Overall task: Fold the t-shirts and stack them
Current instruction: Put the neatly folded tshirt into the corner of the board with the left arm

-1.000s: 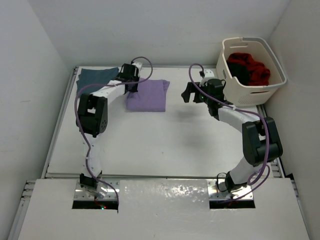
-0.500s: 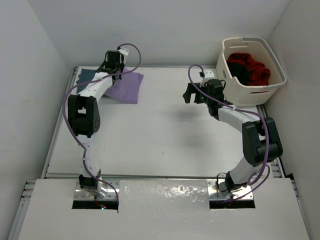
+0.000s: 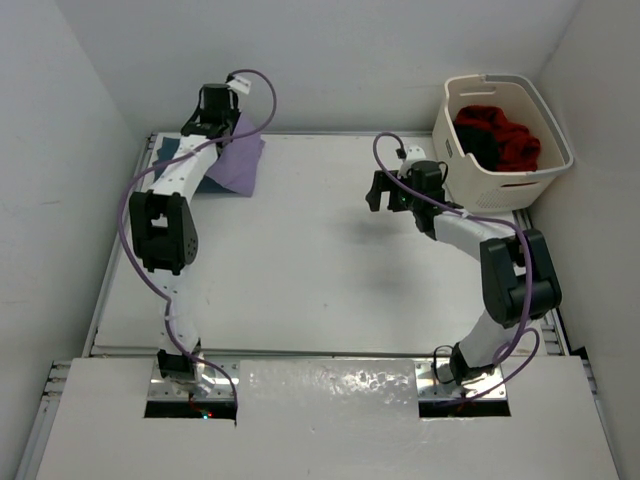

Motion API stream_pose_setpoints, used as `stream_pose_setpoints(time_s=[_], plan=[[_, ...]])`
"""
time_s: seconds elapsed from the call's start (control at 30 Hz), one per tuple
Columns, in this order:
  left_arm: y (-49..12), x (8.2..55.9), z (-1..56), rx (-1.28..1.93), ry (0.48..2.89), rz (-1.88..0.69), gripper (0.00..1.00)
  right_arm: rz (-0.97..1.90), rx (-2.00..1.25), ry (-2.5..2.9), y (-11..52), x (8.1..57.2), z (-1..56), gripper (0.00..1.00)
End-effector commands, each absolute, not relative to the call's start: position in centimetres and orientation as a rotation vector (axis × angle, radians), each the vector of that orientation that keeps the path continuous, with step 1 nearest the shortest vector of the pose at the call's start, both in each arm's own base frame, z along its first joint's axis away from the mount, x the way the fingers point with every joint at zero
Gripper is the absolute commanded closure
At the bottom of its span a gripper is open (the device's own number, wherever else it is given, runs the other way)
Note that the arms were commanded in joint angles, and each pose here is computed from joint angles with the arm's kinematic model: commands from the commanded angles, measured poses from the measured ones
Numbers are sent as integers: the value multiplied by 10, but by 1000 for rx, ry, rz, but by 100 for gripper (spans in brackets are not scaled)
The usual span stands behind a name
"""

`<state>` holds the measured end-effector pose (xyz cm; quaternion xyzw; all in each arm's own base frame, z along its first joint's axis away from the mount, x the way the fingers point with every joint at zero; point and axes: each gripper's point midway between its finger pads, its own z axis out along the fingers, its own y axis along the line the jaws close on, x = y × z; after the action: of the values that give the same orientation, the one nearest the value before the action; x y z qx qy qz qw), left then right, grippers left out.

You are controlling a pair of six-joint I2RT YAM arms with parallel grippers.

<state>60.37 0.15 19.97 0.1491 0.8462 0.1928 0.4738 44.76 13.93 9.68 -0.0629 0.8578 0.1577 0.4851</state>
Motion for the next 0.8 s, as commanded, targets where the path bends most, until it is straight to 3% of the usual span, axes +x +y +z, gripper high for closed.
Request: stream_pose_setpoints(time_s=[0.0,0.77], plan=[[22,610,275,299,1903,504,100,364,-163,2026,140,463,118,1],[38,611,310,369,1826,438,100,403,-165,2073,150,476,102,1]])
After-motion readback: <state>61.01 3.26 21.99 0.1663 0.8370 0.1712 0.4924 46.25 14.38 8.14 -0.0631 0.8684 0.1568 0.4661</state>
